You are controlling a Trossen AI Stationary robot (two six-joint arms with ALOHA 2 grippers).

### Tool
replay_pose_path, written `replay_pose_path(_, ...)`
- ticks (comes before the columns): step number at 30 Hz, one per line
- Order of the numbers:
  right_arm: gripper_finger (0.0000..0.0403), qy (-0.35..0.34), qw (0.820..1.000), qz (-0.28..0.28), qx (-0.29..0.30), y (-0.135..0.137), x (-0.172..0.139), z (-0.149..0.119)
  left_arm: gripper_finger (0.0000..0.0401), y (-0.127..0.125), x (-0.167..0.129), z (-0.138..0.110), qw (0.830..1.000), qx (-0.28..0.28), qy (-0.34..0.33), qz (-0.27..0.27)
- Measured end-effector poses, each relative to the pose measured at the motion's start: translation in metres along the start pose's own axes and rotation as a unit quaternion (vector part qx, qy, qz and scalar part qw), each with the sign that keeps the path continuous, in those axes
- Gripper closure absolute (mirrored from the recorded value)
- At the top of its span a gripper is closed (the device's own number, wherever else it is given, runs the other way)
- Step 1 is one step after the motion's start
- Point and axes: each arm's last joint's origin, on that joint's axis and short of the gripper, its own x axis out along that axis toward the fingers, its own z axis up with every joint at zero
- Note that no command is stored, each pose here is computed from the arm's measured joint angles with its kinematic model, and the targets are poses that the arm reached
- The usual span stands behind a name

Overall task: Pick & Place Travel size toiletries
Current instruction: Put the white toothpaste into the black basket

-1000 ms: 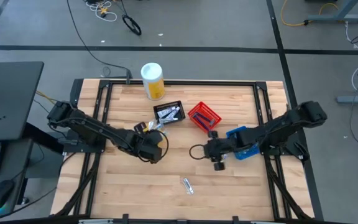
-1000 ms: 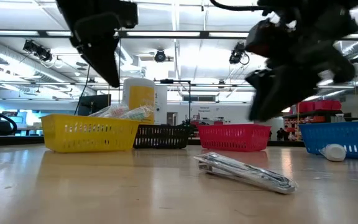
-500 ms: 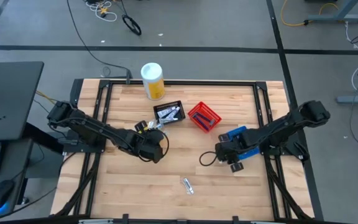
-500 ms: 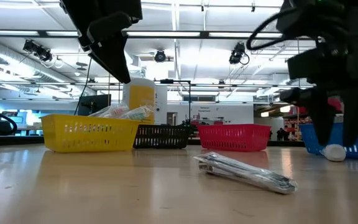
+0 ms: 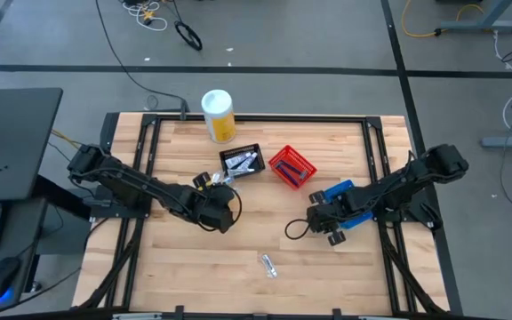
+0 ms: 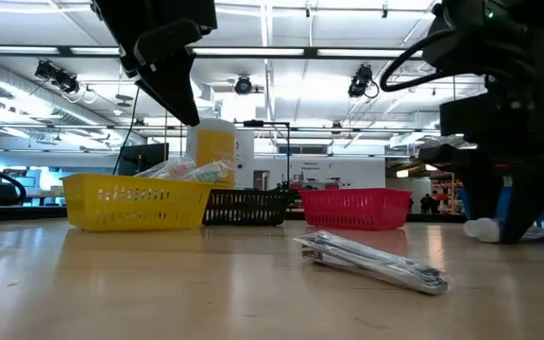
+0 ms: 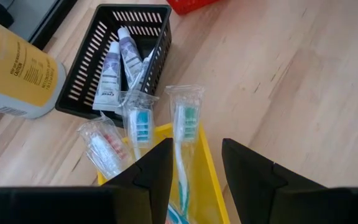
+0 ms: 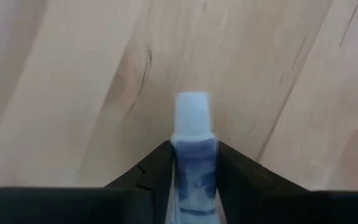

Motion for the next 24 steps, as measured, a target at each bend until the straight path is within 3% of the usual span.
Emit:
replay_pose_path(7, 0.0319, -0.072, 0.994, 0.021, 0.078, -0.002, -0.001, 0.013, 0.0256, -0.001, 0.0, 0.001, 1.0, -0.006, -0.01, 0.0)
replay_pose_path(10, 0.0323, -0.141, 0.987, 0.013, 0.082, -0.005, -0.004, 0.026, 0.0256, -0.003, 0.0, 0.005, 0.999, -0.022, -0.029, -0.007)
replay_pose_path(13, 0.0323, -0.237, 0.967, -0.035, 0.082, -0.012, -0.011, 0.044, 0.0256, -0.007, -0.001, 0.011, 0.998, -0.035, -0.053, -0.025)
replay_pose_path(16, 0.0324, -0.344, 0.928, -0.105, 0.097, -0.021, -0.024, 0.061, 0.0256, -0.012, -0.002, 0.017, 0.996, -0.019, -0.075, -0.053)
replay_pose_path(21, 0.0324, -0.507, 0.818, -0.193, 0.19, -0.04, -0.056, 0.08, 0.0256, -0.019, -0.005, 0.029, 0.988, 0.007, -0.122, -0.091)
replay_pose_path(24, 0.0324, -0.556, 0.767, -0.22, 0.234, -0.048, -0.068, 0.082, 0.0256, -0.021, -0.007, 0.036, 0.983, 0.007, -0.152, -0.103)
